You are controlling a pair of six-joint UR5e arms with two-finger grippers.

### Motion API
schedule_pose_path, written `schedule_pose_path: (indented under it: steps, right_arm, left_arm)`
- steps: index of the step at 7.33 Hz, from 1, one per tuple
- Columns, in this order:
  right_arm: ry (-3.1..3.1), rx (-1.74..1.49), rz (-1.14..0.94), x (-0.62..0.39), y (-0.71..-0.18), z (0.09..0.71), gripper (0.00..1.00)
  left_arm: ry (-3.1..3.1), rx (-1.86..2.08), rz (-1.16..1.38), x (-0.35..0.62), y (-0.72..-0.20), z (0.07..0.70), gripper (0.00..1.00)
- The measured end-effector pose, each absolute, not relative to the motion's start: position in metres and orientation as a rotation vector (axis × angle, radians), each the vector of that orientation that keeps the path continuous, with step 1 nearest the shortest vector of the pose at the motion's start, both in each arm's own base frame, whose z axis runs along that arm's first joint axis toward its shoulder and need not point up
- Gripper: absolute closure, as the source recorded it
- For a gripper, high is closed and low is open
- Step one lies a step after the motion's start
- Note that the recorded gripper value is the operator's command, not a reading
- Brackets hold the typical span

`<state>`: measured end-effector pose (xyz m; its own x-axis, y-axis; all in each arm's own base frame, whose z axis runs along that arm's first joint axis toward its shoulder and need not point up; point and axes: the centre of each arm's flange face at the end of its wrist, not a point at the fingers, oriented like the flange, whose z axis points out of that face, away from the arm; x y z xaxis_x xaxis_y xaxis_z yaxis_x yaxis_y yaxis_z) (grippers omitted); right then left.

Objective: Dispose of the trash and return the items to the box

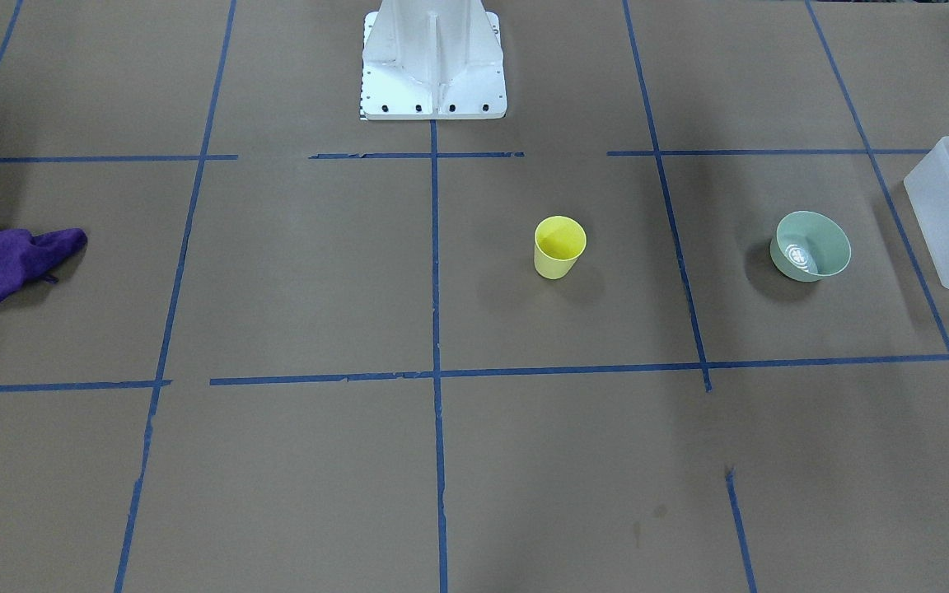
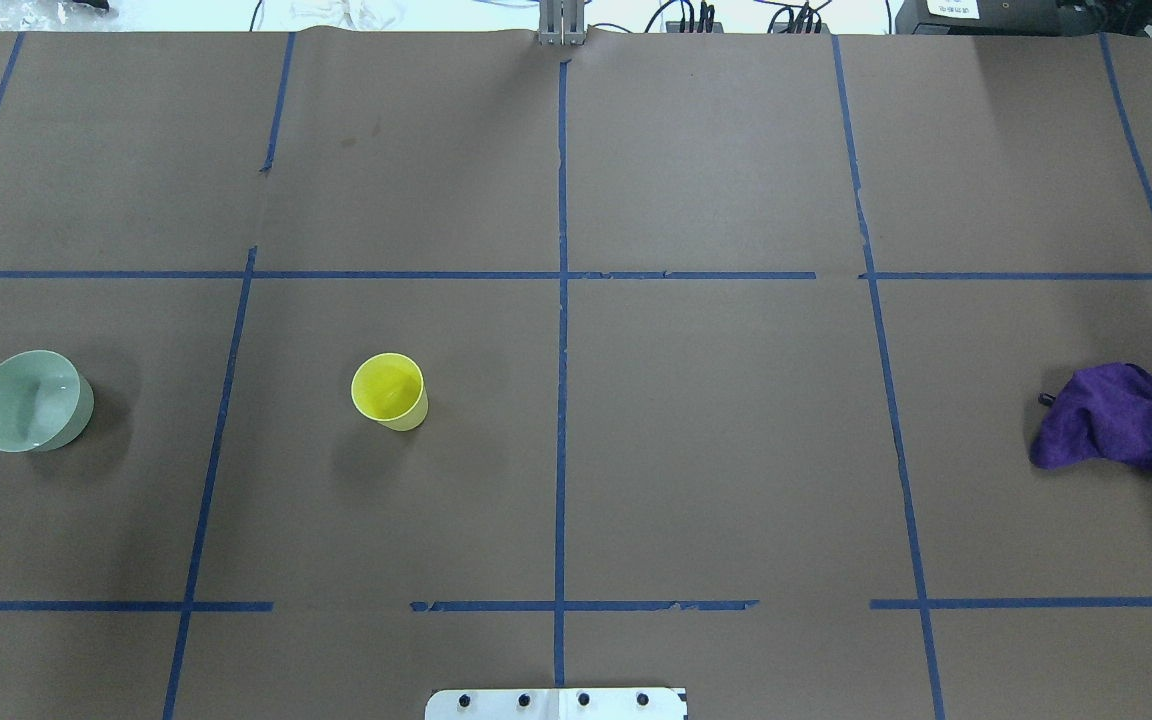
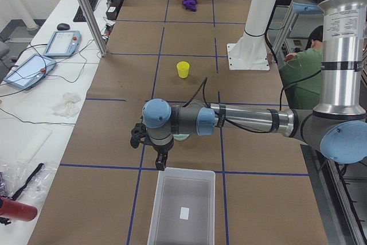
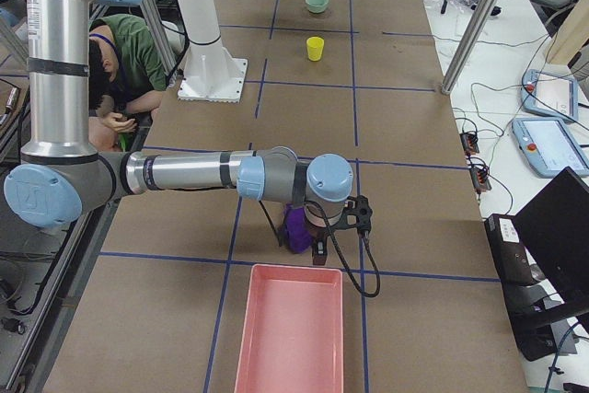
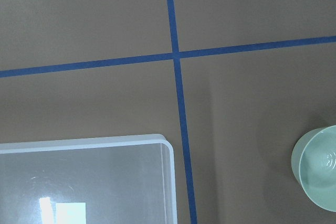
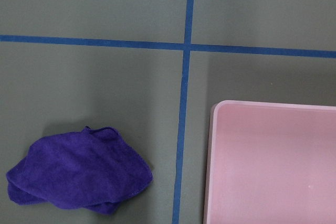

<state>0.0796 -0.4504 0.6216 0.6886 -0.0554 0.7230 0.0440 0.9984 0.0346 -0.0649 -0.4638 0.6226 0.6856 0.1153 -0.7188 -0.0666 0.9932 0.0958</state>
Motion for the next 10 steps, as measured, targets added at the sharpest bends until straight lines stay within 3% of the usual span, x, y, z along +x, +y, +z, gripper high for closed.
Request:
schedule_pose_path:
  steps: [3,6,10]
  right_arm:
    - [-0.794,0.041,-0.06,0.08,-0.45,0.623,0.0]
    - [-0.794,0.071,-0.056,0.08,-0.461,0.605,0.0]
    - [-0.808,0.079,-0.036,0.08,-0.468,0.594,0.0]
  left_arm:
    - [0.806,0.117,0.117,-0.064,-0.469,0.594,0.0]
    - [0.83,0.265,0.069,-0.045,-0.47,0.476,0.0]
    - [1.02,0.268,-0.057,0.107,-0.449,0.365,0.0]
